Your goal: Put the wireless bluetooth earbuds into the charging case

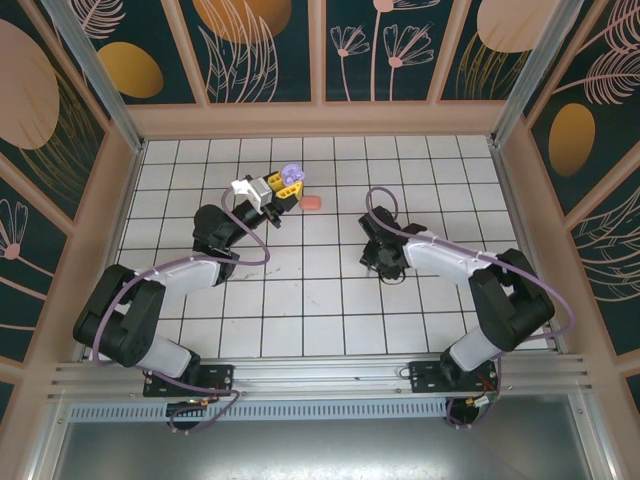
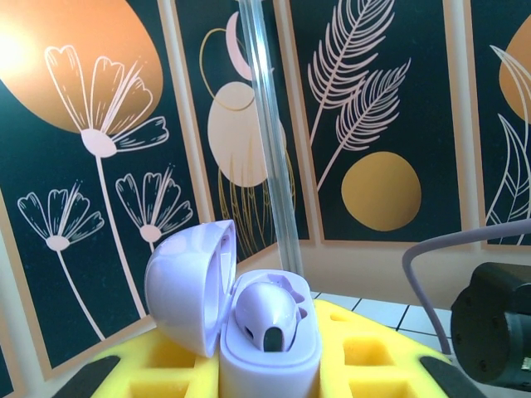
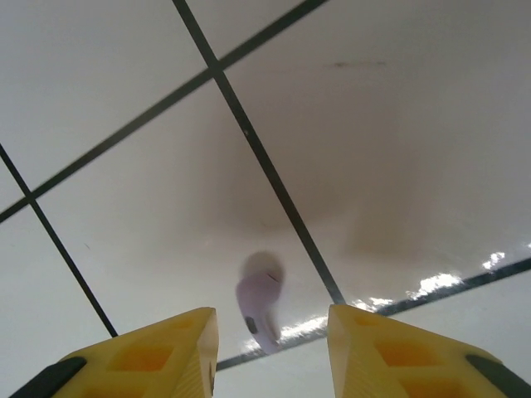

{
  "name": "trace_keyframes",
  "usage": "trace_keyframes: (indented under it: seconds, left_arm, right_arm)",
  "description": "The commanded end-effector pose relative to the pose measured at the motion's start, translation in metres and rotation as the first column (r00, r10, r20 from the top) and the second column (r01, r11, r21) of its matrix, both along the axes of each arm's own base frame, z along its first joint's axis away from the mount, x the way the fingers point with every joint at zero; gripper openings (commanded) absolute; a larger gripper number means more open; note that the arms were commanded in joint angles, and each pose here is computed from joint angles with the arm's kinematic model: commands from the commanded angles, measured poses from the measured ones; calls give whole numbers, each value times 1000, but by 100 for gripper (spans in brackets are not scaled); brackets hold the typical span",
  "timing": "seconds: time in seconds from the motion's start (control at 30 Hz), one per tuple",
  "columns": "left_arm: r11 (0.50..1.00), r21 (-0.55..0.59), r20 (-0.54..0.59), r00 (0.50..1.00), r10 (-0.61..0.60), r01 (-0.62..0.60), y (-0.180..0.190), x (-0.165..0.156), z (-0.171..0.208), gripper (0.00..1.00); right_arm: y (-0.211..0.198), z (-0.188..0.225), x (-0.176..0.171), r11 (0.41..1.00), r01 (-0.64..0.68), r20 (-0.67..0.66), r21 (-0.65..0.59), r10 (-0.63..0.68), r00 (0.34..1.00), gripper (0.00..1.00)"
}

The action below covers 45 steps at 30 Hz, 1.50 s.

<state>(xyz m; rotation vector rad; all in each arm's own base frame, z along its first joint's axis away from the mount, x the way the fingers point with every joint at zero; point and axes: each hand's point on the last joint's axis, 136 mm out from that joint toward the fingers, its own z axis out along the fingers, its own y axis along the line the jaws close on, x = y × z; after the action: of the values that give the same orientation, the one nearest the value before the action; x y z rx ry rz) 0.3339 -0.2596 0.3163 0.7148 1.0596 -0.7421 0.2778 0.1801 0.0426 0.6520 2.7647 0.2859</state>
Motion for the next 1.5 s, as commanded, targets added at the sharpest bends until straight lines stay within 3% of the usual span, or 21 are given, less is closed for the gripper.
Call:
trace_keyframes:
  seconds: [0.0,0.43,1.1,1.27,1.47]
  left_arm:
    - [999,-35,33,999,-6,7,0,-4,7,0]
    - [999,-38,45,999,-2,4,1,-4,4,0]
    - [999,-42,44,999,-10,12,0,-4,5,0]
    - [999,-41,38,999,-12,14,0,-4,5,0]
    - [999,-37,36,999,-13,14,0,-4,5,0]
  right_arm:
    - [3,0,3,999,4,-17,-34,-4,1000,40]
    - [5,-25,-7,993,-43,-89,-111,33,996,35]
    - [7,-35,4,984,-82,-88,-157,69,994,26]
    - [8,-30,6,986,-88,-62,-144,79,995,18]
    - [13,-7,16,990,-91,34,-110,96,995,17]
